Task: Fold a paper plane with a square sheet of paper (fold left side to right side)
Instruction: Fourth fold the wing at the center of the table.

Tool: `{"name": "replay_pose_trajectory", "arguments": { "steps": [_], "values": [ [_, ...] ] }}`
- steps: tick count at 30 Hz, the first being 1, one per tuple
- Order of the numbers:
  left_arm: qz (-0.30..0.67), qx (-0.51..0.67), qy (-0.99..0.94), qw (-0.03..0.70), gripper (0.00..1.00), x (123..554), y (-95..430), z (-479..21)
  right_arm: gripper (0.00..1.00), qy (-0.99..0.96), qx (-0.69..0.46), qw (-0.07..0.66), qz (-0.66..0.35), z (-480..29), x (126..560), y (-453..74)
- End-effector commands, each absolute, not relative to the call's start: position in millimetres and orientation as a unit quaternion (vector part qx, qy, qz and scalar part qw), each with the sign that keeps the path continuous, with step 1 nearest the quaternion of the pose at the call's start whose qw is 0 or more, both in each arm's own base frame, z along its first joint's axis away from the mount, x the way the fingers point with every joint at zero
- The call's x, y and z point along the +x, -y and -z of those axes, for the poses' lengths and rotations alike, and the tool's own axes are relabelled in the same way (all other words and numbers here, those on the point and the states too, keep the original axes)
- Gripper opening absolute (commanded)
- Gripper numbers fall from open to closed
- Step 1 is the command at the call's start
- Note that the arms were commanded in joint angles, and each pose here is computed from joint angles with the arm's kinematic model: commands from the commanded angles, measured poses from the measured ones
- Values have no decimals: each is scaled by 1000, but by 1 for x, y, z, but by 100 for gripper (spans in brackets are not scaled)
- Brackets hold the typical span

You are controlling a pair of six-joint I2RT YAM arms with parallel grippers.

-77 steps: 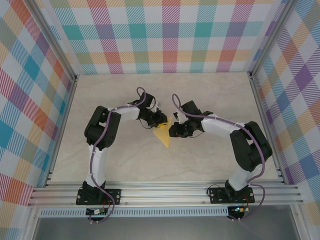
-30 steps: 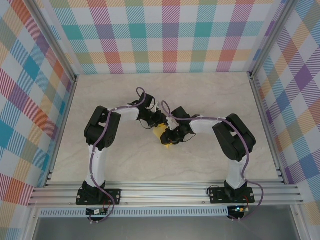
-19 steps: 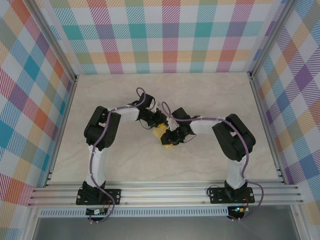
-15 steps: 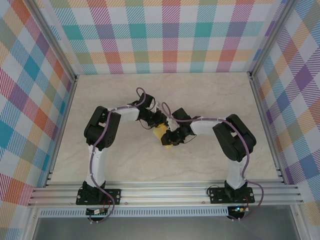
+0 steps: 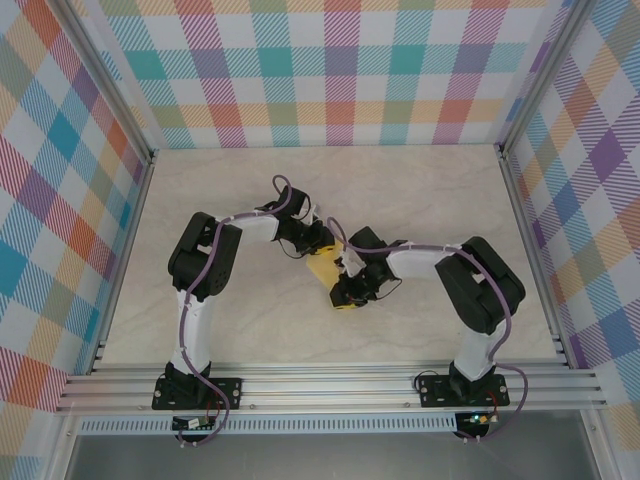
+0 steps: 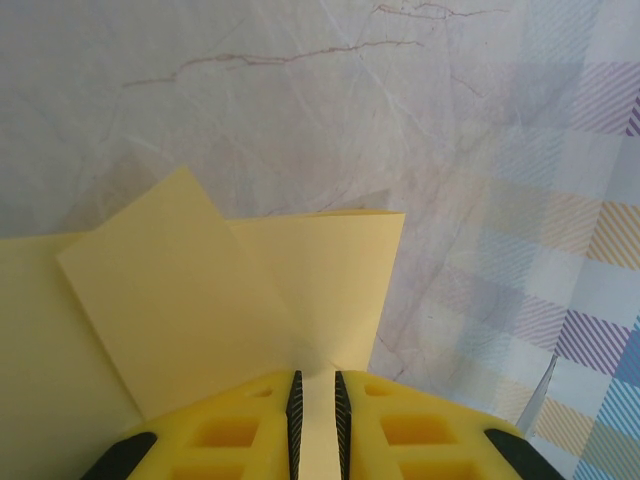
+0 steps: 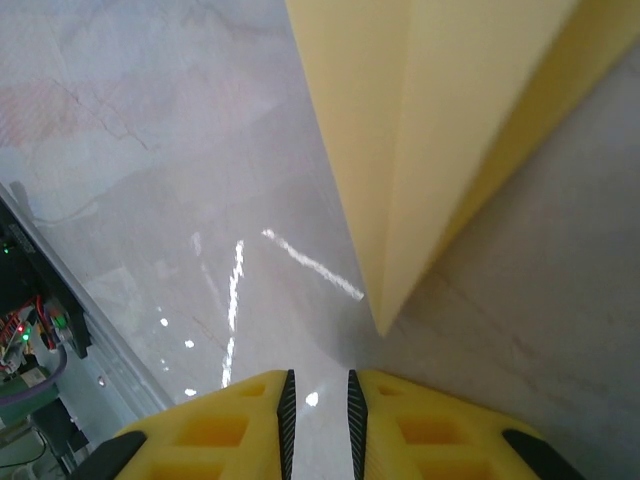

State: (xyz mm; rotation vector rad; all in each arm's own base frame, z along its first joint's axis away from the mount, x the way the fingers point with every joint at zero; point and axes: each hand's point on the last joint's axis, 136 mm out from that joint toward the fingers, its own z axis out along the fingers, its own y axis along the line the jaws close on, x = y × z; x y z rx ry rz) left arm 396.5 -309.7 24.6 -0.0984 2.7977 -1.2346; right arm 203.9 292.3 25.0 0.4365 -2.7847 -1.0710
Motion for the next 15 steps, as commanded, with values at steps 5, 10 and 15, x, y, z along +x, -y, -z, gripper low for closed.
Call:
{"name": "replay_pose_trajectory", "arguments": {
  "steps": [5, 10, 15],
  "values": [
    [348, -69, -935, 10, 18, 384, 288, 19, 19, 910, 133, -38, 391, -70, 251, -300],
    [348, -68, -935, 11, 18, 383, 288, 18, 12, 911, 121, -79, 386, -55, 280, -311],
    [348, -68, -935, 10, 18, 383, 288, 18, 11, 916, 119, -87, 372, -42, 296, -317]
  ]
}}
